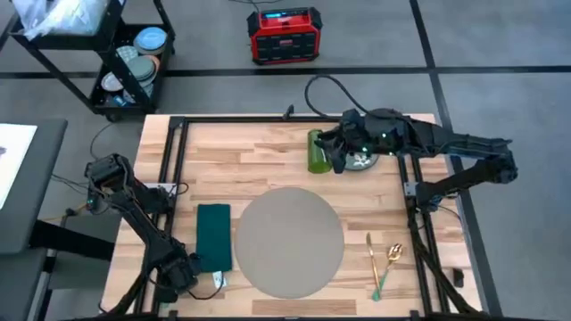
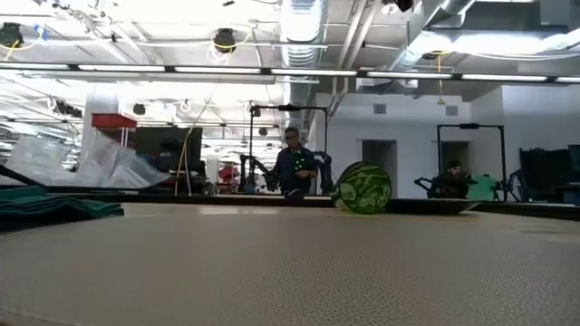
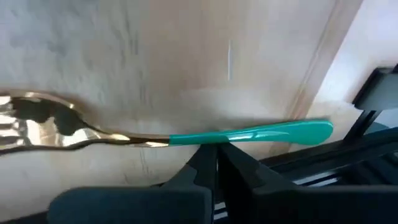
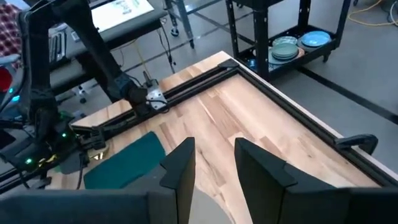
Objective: Set table place
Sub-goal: Put the green fork on the green table napkin
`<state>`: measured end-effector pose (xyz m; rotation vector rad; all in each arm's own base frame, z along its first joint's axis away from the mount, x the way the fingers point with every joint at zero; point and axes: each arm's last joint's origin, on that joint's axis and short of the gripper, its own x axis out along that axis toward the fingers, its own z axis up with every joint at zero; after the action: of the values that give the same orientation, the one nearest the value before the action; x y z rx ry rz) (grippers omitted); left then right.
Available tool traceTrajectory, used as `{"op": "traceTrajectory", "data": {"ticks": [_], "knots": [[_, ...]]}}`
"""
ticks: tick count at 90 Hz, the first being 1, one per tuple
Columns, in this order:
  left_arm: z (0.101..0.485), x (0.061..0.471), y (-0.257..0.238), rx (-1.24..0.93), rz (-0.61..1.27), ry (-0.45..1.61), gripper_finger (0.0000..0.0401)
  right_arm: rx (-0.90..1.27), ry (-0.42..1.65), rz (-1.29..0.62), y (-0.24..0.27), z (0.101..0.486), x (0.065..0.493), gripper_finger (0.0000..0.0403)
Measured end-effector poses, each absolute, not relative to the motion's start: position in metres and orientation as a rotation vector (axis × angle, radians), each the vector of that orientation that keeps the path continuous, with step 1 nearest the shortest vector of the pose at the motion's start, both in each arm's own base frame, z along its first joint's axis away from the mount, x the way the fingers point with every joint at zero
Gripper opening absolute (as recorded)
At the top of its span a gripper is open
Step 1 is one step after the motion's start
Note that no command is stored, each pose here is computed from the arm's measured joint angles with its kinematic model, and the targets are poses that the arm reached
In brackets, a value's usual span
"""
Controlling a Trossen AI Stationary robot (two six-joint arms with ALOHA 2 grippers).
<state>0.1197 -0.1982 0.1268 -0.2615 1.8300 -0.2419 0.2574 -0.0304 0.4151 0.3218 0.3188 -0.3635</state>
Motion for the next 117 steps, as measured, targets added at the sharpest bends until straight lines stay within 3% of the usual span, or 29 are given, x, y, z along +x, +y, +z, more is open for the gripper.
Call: {"op": "traceTrajectory", "data": {"ticks": [50, 82, 117], "knots": [[0.126, 0.138, -0.184, -0.328, -0.168, 1.821, 0.0, 0.322, 0.32, -0.364, -0.03, 0.415, 0.257, 0.0102], [0.136, 0.138, -0.172, -0.485, 0.176, 1.742, 0.0, 0.32, 0.341, -0.364, -0.03, 0.413, 0.257, 0.0102], [0.187, 0.127, -0.148, -0.786, 0.637, 1.372, 0.0, 0.298, 0.495, -0.345, -0.02, 0.4, 0.251, 0.0102]]}}
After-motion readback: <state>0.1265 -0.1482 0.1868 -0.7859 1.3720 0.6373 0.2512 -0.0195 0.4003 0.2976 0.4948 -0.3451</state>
